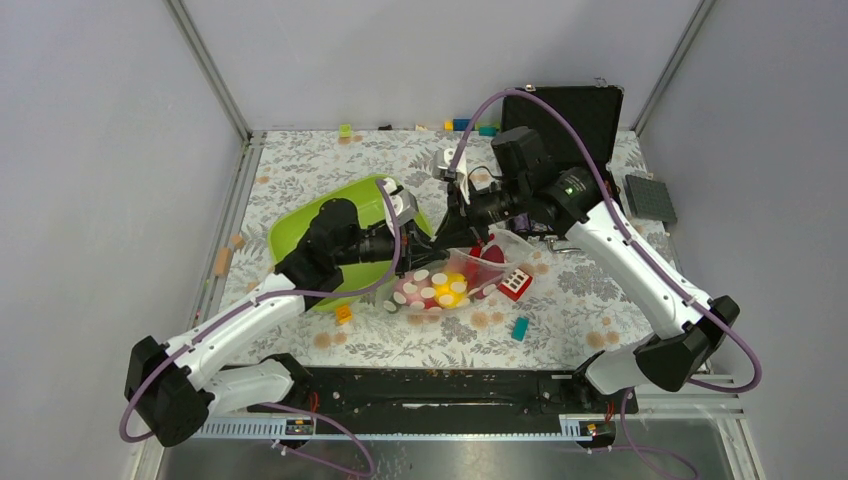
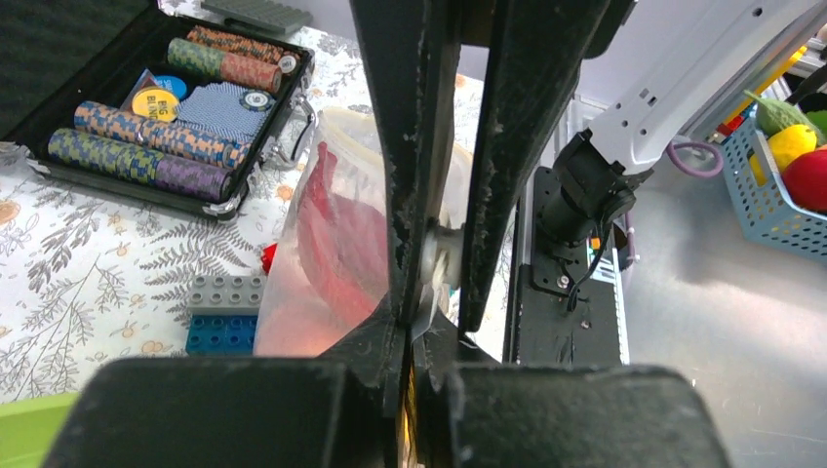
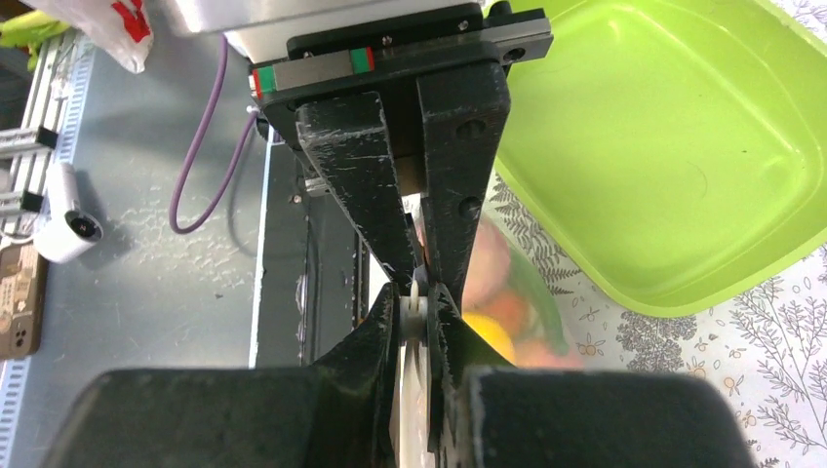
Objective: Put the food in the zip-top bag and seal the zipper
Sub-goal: Zip the zipper food storage bag at the center of the board.
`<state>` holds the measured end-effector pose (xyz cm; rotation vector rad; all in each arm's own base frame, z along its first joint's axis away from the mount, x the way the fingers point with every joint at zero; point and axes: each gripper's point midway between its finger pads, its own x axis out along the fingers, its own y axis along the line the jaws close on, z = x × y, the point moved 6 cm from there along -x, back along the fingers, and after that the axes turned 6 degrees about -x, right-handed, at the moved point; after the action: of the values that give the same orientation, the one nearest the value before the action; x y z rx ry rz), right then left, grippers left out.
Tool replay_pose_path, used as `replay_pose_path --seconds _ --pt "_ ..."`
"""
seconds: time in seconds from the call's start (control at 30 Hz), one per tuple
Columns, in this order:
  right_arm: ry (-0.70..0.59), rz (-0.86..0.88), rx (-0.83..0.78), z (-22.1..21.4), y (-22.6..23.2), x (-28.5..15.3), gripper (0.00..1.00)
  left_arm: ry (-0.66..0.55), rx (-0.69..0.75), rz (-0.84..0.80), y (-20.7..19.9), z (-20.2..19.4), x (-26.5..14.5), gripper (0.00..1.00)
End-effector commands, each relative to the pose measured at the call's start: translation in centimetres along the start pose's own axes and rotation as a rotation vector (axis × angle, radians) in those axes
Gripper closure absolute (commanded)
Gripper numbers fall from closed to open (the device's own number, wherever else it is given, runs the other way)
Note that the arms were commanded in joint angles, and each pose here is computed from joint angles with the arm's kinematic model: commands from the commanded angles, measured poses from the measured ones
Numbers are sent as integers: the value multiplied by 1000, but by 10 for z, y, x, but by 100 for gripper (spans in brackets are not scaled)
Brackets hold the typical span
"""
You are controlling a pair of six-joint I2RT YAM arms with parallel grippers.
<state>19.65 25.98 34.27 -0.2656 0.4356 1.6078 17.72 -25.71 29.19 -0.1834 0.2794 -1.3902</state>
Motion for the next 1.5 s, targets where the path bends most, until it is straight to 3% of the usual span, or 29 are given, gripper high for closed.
replay_pose_path --seconds 0.0,0.17,0.37,0.7,0.97,1.23,1.33,1.47 --pt "-56 18 15 5 7 5 100 -203 100 -102 -13 41 4 100" --pt "55 -81 13 -12 1 -3 96 -224 100 -109 -15 34 -1 100" --pt "213 -81 72 -37 -2 -5 96 -242 91 -70 -12 25 -8 100" --pt "272 -144 89 -51 -7 -12 92 -262 83 -19 -12 17 -18 100" --pt "218 -144 78 -48 -9 -11 75 -251 63 21 -9 8 -22 100" --pt "-24 -86 -6 -26 -3 0 70 -224 38 -32 -11 5 -16 100" --pt "-40 -87 -17 -23 -2 -1 56 -223 42 -37 -12 5 -17 100" --pt "-107 -87 -5 -8 -1 -1 49 -211 37 -51 -12 6 -14 100"
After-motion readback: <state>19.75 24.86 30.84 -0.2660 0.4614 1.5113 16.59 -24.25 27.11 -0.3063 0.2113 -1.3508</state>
